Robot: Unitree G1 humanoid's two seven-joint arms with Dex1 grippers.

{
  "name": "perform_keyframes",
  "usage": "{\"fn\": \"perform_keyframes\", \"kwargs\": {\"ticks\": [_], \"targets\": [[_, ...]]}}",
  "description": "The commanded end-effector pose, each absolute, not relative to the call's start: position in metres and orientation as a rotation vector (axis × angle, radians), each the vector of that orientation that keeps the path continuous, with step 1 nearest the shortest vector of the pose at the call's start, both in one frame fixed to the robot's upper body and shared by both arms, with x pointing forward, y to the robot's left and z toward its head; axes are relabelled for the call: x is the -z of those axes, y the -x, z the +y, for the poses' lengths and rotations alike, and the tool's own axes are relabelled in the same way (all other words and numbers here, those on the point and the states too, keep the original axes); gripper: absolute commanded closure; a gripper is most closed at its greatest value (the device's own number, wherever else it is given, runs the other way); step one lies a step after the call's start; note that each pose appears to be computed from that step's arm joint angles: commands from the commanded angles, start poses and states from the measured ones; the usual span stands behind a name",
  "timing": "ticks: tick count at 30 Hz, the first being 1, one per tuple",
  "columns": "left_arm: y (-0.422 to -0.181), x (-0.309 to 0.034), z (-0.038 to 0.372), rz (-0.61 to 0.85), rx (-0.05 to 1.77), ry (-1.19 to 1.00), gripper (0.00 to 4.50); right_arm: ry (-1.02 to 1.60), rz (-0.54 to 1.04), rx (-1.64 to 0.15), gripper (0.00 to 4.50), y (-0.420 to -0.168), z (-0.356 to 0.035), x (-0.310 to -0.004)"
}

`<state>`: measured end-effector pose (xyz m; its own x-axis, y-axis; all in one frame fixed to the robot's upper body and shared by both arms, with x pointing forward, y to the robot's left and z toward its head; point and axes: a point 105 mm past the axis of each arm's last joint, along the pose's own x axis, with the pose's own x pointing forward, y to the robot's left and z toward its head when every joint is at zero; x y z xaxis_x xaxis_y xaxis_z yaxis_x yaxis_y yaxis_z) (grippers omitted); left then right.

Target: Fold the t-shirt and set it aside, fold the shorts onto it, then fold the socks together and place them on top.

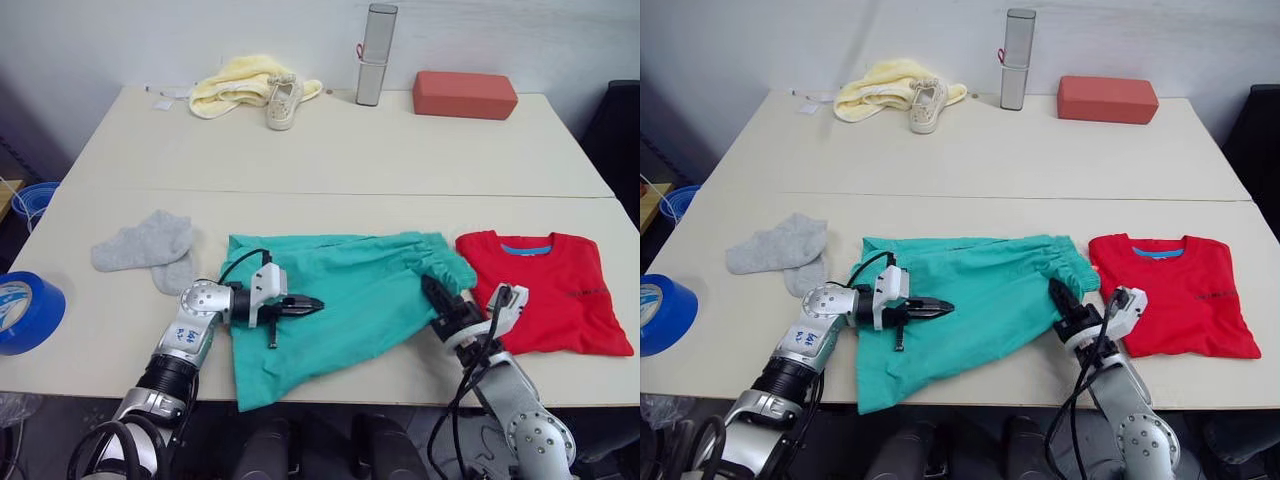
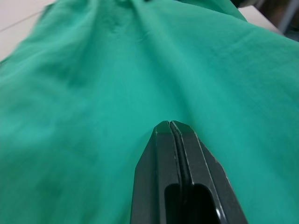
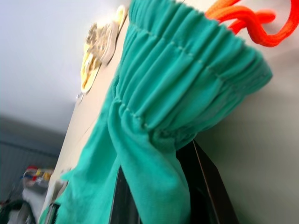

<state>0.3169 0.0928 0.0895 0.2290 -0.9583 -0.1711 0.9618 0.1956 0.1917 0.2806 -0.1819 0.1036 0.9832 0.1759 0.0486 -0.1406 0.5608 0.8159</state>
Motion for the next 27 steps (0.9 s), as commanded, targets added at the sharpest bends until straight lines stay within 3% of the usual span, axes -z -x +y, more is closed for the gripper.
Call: {"fn": "perform_keyframes", "kwargs": {"ticks": [1, 4, 10, 13, 20, 27], "targets": [[-0.322, -0.101, 0.093, -0.021, 1.304, -0.249, 4.50, -0.837, -0.050, -0.181, 4.48, -0.282, -0.196, -0.117], [-0.323, -0.097, 0.093, 0.001, 1.290, -0.257, 4.50, -0.626, -0.087, -0.215, 4.48, -0.286, -0.197, -0.127], [-0.325, -0.088, 0.092, 0.044, 1.257, -0.256, 4.50, 0.003, -0.132, -0.471, 4.48, -0.281, -0.169, -0.146], [-0.327, -0.088, 0.091, 0.047, 1.241, -0.251, 4.50, 0.183, -0.175, -0.576, 4.48, -0.277, -0.150, -0.151], [-0.323, -0.084, 0.098, 0.093, 1.209, -0.242, 4.50, 0.422, -0.298, -0.919, 4.48, -0.258, -0.070, -0.159], [-0.316, -0.082, 0.108, 0.124, 1.202, -0.240, 4.50, 0.517, -0.318, -1.129, 4.48, -0.249, -0.034, -0.143]]}}
